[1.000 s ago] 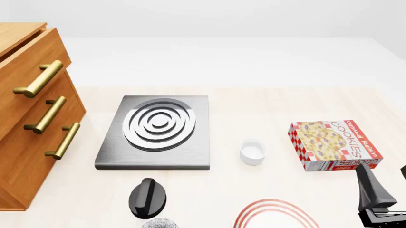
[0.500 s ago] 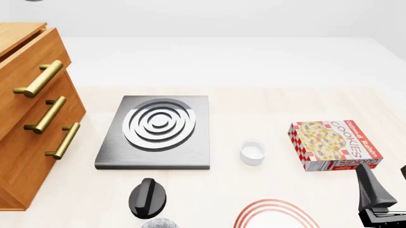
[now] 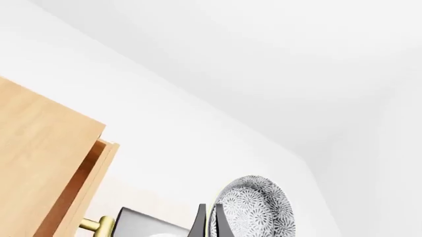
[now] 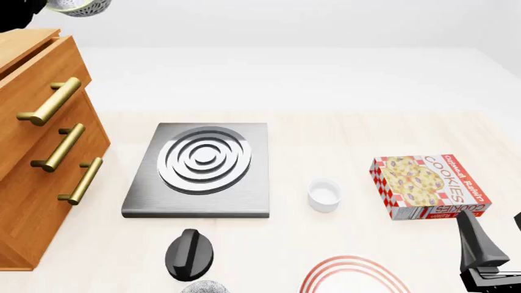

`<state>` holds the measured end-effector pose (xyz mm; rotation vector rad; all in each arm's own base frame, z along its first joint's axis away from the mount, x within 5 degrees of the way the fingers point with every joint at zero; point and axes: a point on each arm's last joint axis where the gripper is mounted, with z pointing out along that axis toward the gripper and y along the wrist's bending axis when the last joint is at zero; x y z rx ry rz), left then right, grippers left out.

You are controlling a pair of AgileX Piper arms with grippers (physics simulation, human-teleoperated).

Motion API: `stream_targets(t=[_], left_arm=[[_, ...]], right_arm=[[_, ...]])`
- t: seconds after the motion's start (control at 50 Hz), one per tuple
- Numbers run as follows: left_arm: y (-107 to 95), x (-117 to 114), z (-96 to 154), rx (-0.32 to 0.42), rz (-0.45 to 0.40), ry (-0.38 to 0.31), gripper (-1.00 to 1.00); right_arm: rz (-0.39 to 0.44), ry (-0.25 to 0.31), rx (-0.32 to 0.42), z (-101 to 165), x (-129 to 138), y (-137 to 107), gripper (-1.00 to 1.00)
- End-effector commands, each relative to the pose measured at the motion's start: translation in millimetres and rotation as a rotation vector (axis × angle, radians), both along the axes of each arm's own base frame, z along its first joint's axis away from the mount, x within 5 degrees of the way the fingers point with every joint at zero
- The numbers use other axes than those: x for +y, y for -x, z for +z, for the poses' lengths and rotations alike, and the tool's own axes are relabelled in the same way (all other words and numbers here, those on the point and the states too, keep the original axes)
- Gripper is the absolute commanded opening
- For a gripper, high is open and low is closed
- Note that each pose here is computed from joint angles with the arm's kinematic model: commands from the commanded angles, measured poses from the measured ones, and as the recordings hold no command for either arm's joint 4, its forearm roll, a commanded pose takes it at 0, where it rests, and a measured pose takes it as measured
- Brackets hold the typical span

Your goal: Pick the akita bowl on the wooden cabinet and place it on the plate.

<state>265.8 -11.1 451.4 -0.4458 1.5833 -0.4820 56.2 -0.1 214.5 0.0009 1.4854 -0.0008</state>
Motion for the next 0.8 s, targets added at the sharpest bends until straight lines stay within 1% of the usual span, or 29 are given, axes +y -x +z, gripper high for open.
stream_targets(t=[0.02,0.26,0.54,0.58,0.64,0.8], left_arm=[[5,-15,0,-0.003,-0.06,0.001,-1.0],[8,-28,-2,0.007,-0.111,-0.02,-1.0],[22,-47,-1,0.012,-0.196,-0.046,-1.0],[22,-51,-4,0.024,-0.213,-0.042,-1.0],[25,-59,-7,0.034,-0.246,-0.055,-1.0],[32,-70,-15,0.053,-0.299,-0.065,-1.0]], right_arm=[[0.0,0.0,0.0,0,0,0,1.0],[0.0,0.0,0.0,0,0,0,1.0],[0.0,0.0,0.0,0,0,0,1.0],[0.0,0.0,0.0,0,0,0,1.0],[0.0,0.0,0.0,0,0,0,1.0],[0.0,0.0,0.0,0,0,0,1.0]])
